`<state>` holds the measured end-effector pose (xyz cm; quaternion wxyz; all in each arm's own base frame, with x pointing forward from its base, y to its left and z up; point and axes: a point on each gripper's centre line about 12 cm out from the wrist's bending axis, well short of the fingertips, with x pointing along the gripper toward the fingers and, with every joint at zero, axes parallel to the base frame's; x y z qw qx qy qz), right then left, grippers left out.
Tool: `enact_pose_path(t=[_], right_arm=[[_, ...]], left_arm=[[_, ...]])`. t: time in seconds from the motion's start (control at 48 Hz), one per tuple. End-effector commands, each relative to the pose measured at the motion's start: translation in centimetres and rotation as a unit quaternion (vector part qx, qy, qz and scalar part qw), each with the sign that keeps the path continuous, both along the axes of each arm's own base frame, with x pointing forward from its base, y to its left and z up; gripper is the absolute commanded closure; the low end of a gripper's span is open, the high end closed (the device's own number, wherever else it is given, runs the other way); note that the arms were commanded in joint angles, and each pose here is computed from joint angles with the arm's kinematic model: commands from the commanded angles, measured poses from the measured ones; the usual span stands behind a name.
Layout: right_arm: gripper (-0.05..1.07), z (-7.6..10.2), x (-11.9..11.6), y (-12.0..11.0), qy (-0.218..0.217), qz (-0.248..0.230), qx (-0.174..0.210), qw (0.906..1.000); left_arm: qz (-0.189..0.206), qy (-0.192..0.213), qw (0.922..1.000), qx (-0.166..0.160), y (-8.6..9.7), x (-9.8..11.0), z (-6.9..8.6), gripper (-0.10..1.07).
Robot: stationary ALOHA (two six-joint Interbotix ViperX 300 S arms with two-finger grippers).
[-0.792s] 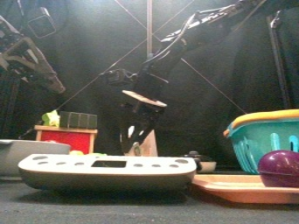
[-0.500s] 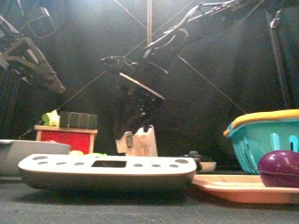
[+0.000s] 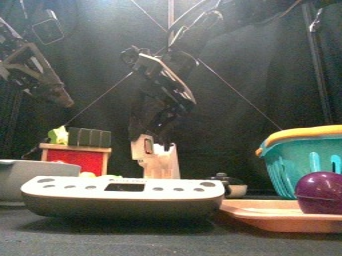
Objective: Drop sushi piece in basket
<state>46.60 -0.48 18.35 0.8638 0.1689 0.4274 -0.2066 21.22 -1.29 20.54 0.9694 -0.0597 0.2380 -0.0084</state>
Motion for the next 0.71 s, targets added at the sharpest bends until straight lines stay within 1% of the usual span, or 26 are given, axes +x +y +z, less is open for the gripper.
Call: enact_pose_path(t=[0.0, 0.167, 0.312, 0.458, 0.542, 0.688], right_arm=[[0.28, 2.9, -1.1, -0.2, -0.037, -0.027, 0.016, 0.9988], [0.28, 3.0, -3.4, -0.8, -0.051, -0.08, 0.024, 0.9952], [0.28, 2.7, -5.3, -1.6, -0.06, -0.129, 0.027, 0.9895], [0.28, 1.6, -7.6, -2.3, -0.048, -0.194, 0.026, 0.9795], [0.28, 1.1, -8.8, -2.6, -0.043, -0.229, 0.024, 0.9723], [0.28, 0.9, -10.5, -2.5, -0.046, -0.255, 0.02, 0.9657]], left_arm=[[0.0, -0.006, 1.0, -0.001, 0.0, 0.2, 0.4, 0.13], [0.001, -0.005, 1.0, -0.001, 0.0, 0.2, 0.3, 0.13], [0.001, -0.006, 1.0, -0.001, 0.0, 0.2, 0.4, 0.13], [0.0, -0.005, 1.0, -0.001, 0.0, 0.2, 0.3, 0.13], [0.001, -0.005, 1.0, -0.001, 0.0, 0.2, 0.3, 0.13], [0.001, -0.005, 1.0, -0.001, 0.0, 0.2, 0.3, 0.13]])
